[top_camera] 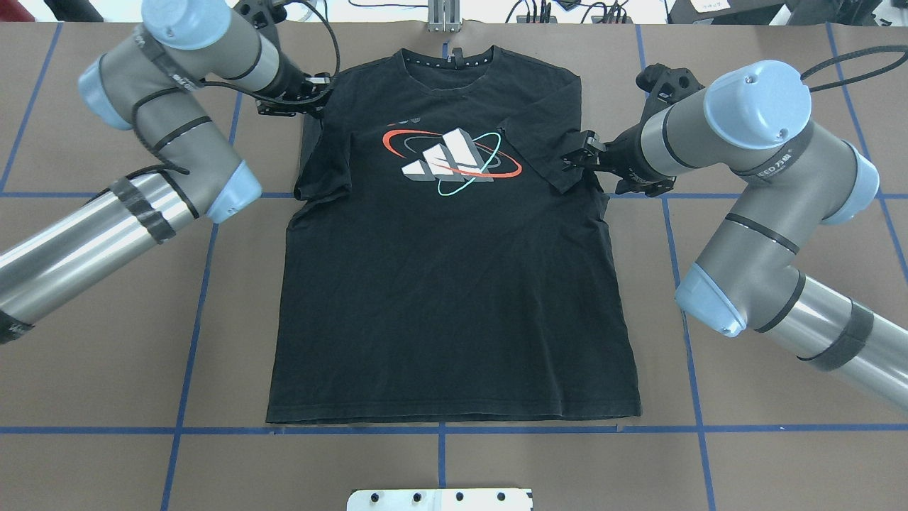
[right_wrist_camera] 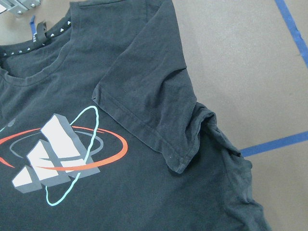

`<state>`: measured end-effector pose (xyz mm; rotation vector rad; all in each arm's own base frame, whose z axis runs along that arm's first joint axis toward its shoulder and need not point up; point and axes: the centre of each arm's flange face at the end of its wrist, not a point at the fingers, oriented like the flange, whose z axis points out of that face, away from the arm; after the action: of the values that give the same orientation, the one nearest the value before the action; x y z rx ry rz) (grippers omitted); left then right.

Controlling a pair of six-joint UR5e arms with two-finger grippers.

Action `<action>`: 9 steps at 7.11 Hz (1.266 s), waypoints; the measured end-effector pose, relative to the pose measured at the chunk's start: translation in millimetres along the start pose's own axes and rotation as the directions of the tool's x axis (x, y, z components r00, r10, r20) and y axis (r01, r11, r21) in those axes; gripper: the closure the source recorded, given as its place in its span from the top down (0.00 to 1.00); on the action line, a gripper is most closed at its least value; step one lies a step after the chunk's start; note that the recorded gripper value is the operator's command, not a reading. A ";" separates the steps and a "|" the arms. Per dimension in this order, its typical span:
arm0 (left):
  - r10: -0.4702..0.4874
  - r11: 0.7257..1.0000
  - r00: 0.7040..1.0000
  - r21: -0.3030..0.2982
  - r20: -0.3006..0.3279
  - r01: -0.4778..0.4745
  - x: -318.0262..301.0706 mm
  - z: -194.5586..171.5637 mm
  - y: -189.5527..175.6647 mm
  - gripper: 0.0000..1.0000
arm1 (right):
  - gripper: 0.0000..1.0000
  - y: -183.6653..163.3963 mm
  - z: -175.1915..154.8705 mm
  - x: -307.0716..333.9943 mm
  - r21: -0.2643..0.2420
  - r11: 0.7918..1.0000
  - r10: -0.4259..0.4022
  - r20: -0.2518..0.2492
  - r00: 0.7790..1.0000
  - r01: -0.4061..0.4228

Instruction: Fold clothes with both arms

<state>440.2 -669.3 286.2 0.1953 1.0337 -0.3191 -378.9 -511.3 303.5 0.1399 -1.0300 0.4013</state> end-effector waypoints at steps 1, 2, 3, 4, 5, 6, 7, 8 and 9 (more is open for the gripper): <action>-0.020 1.000 1.000 -0.002 0.000 0.020 22.7 7.6 1.6 0.00 | 1.00 -0.7 4.3 1.8 -0.002 1.000 0.002 -0.006 1.000 -0.002; -0.034 0.999 0.999 -0.006 0.001 0.034 40.5 15.8 8.3 0.00 | 1.00 -0.8 6.7 1.9 -0.003 1.000 0.002 -0.009 1.000 -0.002; -0.037 0.999 0.999 -0.004 0.002 0.037 51.2 22.6 18.0 0.00 | 1.00 -1.2 9.3 2.0 -0.004 1.000 0.003 -0.012 1.000 -0.003; -0.035 0.999 0.999 -0.003 -0.001 0.035 57.7 26.4 26.7 0.00 | 1.00 -1.5 11.9 1.6 -0.006 1.000 0.004 -0.016 1.000 -0.004; -0.032 0.999 0.999 -0.005 -0.005 0.032 60.7 28.3 33.6 0.00 | 1.00 -1.8 13.6 0.8 -0.007 1.000 0.004 -0.017 1.000 -0.004; -0.029 1.000 1.000 -0.007 -0.009 0.029 61.9 28.1 38.0 0.35 | 1.00 -2.1 14.7 0.2 -0.007 1.000 0.004 -0.018 1.000 -0.004; -0.027 1.000 1.000 -0.007 -0.012 0.027 62.0 27.3 39.7 0.93 | 1.00 -2.1 16.2 0.2 -0.007 1.000 0.004 -0.020 1.000 -0.004; -0.022 1.000 1.000 -0.007 -0.022 0.022 62.5 23.1 41.7 0.99 | 1.00 -2.1 17.3 0.1 -0.006 1.000 0.005 -0.022 1.000 -0.005; -0.014 1.000 0.999 -0.006 -0.039 0.014 59.8 14.4 46.5 0.99 | 1.00 -2.1 17.2 -0.7 -0.002 1.000 0.005 -0.022 1.000 -0.005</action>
<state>496.3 -640.1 242.0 0.1895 1.0745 -0.3263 -392.2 -518.6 311.9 0.1308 -1.0097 0.4055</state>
